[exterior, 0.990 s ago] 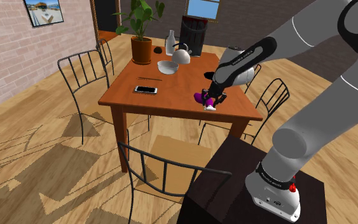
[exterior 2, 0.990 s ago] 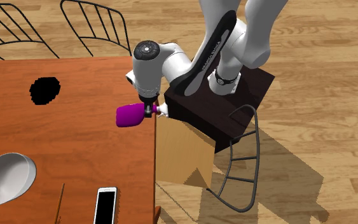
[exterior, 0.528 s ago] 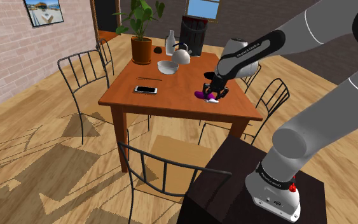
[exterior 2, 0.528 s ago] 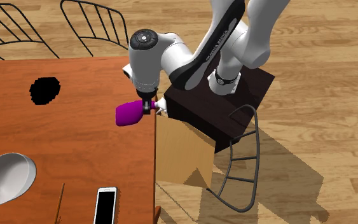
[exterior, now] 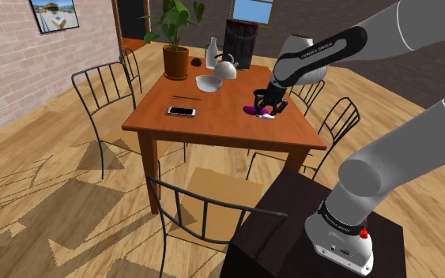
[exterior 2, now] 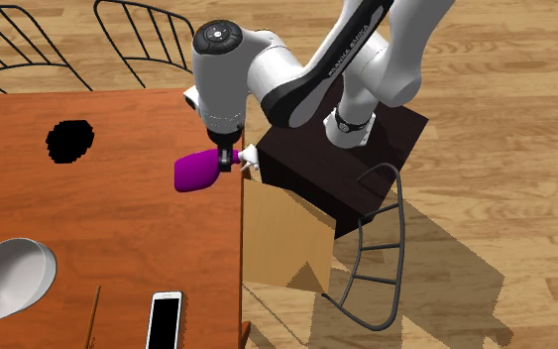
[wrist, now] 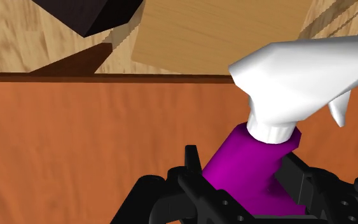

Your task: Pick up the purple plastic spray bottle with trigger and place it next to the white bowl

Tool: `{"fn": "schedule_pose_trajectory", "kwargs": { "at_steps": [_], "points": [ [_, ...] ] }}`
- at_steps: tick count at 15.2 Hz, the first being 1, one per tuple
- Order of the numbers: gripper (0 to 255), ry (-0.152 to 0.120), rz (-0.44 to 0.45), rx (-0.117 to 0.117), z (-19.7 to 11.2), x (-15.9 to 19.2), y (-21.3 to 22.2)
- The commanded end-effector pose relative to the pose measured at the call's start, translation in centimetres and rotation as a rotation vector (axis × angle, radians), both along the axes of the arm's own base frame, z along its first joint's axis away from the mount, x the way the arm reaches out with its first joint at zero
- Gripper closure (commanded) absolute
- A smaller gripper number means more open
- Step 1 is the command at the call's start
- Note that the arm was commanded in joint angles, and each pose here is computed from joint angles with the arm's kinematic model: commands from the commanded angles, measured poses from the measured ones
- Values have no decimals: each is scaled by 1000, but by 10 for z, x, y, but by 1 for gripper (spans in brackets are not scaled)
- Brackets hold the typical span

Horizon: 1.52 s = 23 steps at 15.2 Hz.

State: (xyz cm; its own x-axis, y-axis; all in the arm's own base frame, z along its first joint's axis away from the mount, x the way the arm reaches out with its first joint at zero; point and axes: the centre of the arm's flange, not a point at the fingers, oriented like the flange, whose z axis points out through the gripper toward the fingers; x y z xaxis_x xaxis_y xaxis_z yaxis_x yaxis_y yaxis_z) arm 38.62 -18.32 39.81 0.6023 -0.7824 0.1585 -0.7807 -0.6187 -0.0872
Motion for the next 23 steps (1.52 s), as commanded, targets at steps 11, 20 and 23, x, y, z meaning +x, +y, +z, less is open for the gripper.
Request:
{"fn": "schedule_pose_trajectory", "kwargs": {
  "at_steps": [11,20,23],
  "points": [
    [255,0,0,0,37,51,-42],
    [255,0,0,0,38,141,-120],
    [255,0,0,0,38,171,-146]
  ]
}}
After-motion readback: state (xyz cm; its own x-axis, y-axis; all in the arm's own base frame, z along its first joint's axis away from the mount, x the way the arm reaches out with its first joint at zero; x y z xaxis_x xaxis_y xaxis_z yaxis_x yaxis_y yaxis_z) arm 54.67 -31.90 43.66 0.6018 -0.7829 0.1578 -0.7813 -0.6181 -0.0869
